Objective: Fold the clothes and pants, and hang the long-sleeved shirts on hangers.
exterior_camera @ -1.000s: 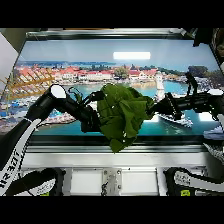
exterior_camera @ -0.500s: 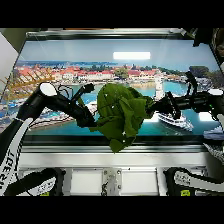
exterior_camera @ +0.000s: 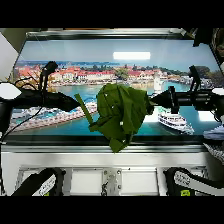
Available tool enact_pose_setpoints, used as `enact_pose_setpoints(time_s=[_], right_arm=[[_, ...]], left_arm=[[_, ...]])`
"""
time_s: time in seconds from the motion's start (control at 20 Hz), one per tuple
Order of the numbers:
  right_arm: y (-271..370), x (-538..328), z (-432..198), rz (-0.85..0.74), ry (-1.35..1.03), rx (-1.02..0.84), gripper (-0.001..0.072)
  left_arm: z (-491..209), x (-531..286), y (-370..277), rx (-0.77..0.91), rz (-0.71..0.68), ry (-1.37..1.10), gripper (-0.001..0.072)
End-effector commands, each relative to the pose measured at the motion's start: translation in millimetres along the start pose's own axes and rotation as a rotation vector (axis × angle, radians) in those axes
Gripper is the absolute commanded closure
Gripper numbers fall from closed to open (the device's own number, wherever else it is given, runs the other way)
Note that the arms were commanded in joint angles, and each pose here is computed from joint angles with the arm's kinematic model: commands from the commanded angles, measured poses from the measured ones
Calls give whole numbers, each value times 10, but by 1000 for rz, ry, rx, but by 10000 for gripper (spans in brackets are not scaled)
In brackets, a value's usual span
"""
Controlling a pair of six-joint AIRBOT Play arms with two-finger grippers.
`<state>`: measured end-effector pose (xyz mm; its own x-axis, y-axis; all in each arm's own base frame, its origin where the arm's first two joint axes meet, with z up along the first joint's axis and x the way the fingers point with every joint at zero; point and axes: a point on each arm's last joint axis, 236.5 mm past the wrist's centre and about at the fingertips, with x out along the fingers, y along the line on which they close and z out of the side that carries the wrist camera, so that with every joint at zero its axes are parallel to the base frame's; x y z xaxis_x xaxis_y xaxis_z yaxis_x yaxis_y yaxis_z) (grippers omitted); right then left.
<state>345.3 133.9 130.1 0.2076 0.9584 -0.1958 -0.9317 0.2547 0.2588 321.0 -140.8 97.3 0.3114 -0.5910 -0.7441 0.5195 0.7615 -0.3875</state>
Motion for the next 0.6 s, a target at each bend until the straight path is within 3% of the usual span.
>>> enact_pose_setpoints(time_s=[0.0,0.15,0.2,0.25,0.55], right_arm=[[-270,-74,413,-167,-126,31,709],[-382,-140,538,-259,-143,9,709],[-392,-148,550,-270,-143,5,709],[-389,-150,555,-270,-143,3,709],[-389,-149,551,-270,-143,4,709]], left_arm=[[-125,-47,98,-95,167,11,320],[-470,447,-349,-69,130,100,315],[-599,640,-547,-33,96,131,217],[-728,845,-748,-9,67,161,25],[-1037,1713,-1410,-54,8,234,25]])
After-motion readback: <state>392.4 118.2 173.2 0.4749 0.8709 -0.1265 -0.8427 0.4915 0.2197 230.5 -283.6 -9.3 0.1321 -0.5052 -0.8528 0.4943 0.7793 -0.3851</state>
